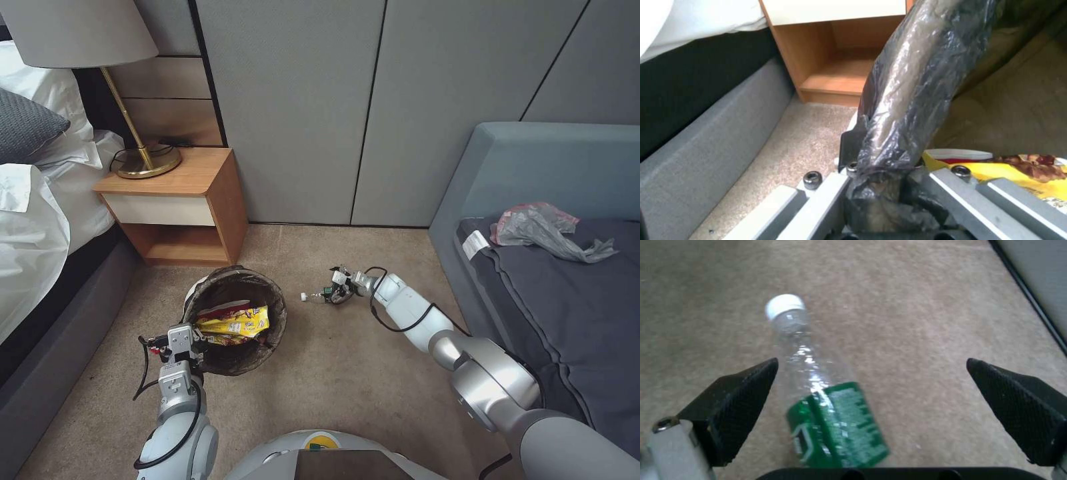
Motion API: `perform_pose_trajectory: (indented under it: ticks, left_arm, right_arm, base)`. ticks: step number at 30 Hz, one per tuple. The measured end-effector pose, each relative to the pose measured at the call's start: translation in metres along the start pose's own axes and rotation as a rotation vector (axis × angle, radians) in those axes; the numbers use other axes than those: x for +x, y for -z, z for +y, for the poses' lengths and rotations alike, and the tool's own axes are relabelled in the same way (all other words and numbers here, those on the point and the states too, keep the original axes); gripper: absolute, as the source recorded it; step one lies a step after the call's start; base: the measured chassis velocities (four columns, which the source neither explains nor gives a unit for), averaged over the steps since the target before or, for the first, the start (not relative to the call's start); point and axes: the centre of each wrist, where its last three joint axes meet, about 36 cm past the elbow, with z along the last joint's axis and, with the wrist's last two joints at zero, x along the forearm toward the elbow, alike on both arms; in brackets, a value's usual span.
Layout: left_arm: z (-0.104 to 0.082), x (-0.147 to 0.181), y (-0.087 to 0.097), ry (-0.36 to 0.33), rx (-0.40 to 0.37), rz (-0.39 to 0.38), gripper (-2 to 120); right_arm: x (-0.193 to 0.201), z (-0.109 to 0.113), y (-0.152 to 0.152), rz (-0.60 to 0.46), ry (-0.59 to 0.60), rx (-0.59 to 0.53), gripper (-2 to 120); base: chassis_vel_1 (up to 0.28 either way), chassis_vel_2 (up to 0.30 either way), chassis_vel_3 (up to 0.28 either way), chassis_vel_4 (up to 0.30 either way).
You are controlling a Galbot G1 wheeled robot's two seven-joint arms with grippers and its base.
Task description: Pick up the trash bin, then pick up the garbage from the floor and place it into the trash bin.
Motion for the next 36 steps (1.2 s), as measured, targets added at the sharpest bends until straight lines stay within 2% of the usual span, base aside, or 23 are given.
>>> perform_pose_trajectory:
  ticks: [10,16,21,36]
  left_arm:
    - [0.001,0.004,-0.003,-0.001,-0.009,0.012,0]
    - [0.000,0.005,-0.004,-0.001,-0.013,0.014,0]
    - [0.000,0.006,-0.005,-0.001,-0.017,0.019,0]
    - [-0.001,0.008,-0.011,-0.001,-0.025,0.030,0]
  right_arm:
    - [0.000,-0.002,-0.003,0.053,0.075,-0.010,100]
    - [0.001,-0.002,-0.009,0.088,0.081,-0.036,100]
    - [0.005,-0.012,-0.013,0.124,0.062,-0.065,100]
    - [-0.001,-0.035,0.012,0.118,0.019,-0.089,100]
  base:
    - [0.000,0.000,0.000,0.000]
    - [0.000,0.000,0.000,0.000]
    - [0.000,0.000,0.000,0.000]
    - [0.000,0.000,0.000,0.000]
